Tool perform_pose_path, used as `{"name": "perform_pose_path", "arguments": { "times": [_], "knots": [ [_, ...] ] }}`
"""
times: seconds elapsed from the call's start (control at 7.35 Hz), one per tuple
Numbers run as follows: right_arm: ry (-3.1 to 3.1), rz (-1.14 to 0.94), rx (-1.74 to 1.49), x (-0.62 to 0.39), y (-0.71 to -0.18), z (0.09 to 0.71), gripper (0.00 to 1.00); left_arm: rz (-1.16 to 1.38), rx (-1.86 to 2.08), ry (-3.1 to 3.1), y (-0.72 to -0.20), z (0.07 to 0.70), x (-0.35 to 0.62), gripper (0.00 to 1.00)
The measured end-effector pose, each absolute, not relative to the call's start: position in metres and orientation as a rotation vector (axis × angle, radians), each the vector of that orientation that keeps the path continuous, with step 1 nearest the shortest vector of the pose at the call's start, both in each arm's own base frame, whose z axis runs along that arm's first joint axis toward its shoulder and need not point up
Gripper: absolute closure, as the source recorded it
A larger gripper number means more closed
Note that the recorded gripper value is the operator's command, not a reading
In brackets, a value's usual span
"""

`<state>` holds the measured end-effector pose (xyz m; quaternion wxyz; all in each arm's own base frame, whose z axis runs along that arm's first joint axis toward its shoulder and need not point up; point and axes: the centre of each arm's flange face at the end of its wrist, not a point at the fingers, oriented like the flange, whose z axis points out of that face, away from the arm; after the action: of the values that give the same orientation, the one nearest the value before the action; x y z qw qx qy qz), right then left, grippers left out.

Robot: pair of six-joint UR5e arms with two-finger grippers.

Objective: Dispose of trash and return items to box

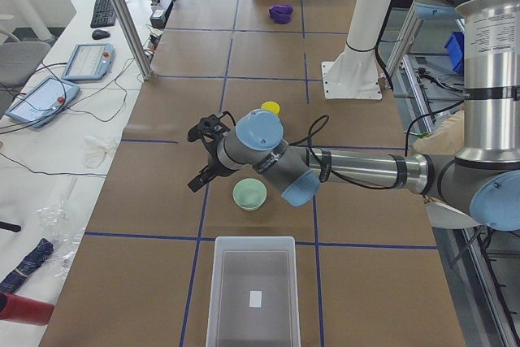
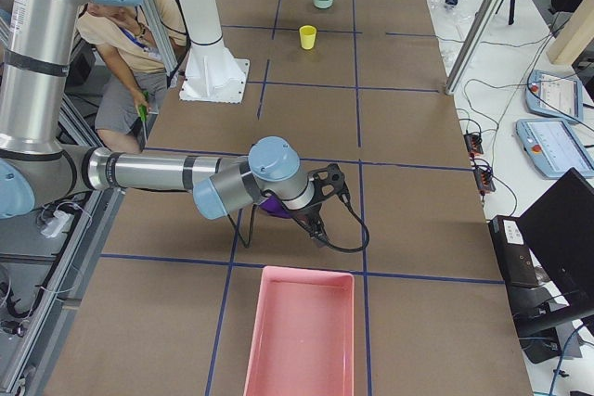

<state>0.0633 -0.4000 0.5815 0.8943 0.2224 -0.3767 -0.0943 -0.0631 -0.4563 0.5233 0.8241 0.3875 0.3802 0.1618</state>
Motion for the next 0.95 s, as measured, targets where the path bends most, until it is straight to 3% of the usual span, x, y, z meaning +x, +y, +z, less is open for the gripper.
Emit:
{"name": "perform_pose_path", "arguments": {
  "times": [0.41,0.95],
  "knots": [
    [-0.808,-0.17,0.452,0.054,-0.408,0.574,0.0,0.205,0.797,1.023,-0.442,0.473,0.038,0.0],
    [-0.81,-0.161,0.434,0.053,-0.399,0.582,0.0,0.009,0.572,1.175,-0.379,0.429,0.157,0.03]
  ]
}}
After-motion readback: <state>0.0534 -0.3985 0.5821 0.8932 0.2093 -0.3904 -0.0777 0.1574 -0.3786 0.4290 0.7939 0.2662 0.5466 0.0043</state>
